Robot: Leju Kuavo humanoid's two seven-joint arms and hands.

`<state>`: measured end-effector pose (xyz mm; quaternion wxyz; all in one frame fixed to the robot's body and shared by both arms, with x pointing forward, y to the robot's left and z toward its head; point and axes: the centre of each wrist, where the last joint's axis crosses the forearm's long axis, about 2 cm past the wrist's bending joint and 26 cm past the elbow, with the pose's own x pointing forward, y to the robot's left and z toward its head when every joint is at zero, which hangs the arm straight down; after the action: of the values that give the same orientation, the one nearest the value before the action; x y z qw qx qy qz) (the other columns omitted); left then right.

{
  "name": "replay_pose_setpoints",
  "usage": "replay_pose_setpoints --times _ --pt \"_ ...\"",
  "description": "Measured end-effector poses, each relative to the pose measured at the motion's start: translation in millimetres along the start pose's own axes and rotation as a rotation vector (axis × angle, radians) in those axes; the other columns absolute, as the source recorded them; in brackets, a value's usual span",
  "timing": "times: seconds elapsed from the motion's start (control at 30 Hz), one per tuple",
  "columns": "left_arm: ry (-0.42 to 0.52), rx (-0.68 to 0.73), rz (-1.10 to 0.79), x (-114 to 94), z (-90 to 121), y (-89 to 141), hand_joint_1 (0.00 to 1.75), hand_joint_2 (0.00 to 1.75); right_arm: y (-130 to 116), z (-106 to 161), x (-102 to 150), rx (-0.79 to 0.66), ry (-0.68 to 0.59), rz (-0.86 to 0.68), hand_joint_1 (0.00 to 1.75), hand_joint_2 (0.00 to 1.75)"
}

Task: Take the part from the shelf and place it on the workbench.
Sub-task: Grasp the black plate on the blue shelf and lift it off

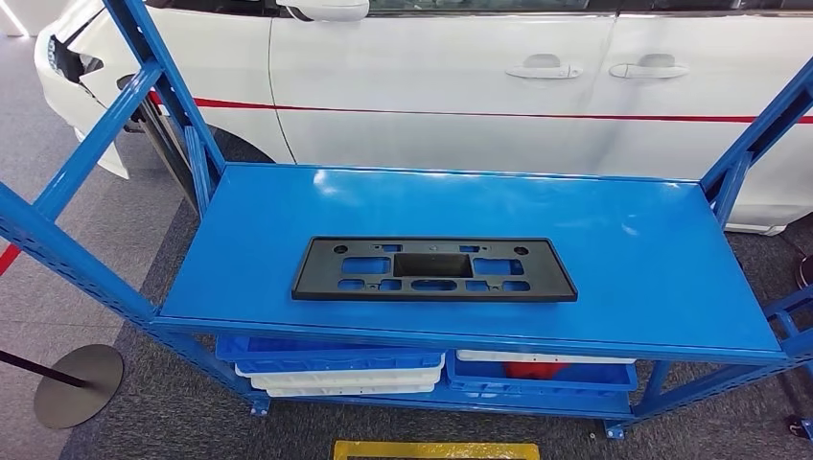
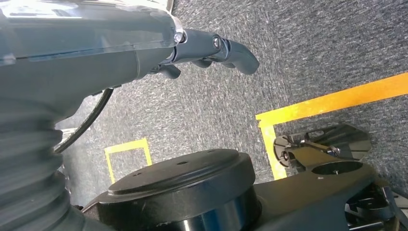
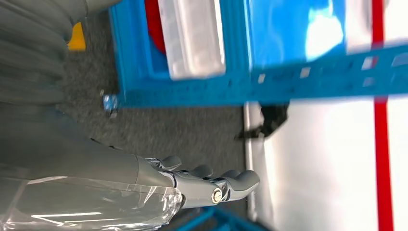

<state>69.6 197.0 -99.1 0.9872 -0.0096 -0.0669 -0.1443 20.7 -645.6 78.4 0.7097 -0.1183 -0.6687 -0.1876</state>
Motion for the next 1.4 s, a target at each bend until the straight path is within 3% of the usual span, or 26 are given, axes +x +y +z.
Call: replay_pose_setpoints --times 0.17,0.33,0.47,1.1,1.27,1.4 --pt "-0.003 0.0 -0.006 0.2 -0.1 0.5 0.0 1.75 25.9 -14.4 -1.1 0.099 -0.054 -0.027 0.0 1.75" --pt "-0.005 0.003 -0.006 0.3 -0.1 1.1 0.0 1.75 61.9 -47.3 -5.2 0.159 -0.142 -0.058 0.0 1.75" --pt "-0.01 0.005 -0.02 0.6 -0.1 1.3 0.0 1.75 95.8 -71.8 -8.3 0.226 -0.181 -0.103 0.0 0.0" --pt "-0.017 0.01 -0.072 2.1 -0.5 5.1 0.0 1.75 265.2 -114.6 -26.8 0.61 -0.187 -0.048 0.0 0.0" --pt "-0.021 0.01 -0.075 1.9 -0.6 6.4 0.0 1.75 311.6 -120.1 -27.1 0.56 -0.218 -0.02 0.0 0.0" --pt "-0.024 0.013 -0.076 1.6 -0.7 7.1 0.0 1.75 348.6 -125.8 -19.9 0.441 -0.329 -0.042 0.0 0.0"
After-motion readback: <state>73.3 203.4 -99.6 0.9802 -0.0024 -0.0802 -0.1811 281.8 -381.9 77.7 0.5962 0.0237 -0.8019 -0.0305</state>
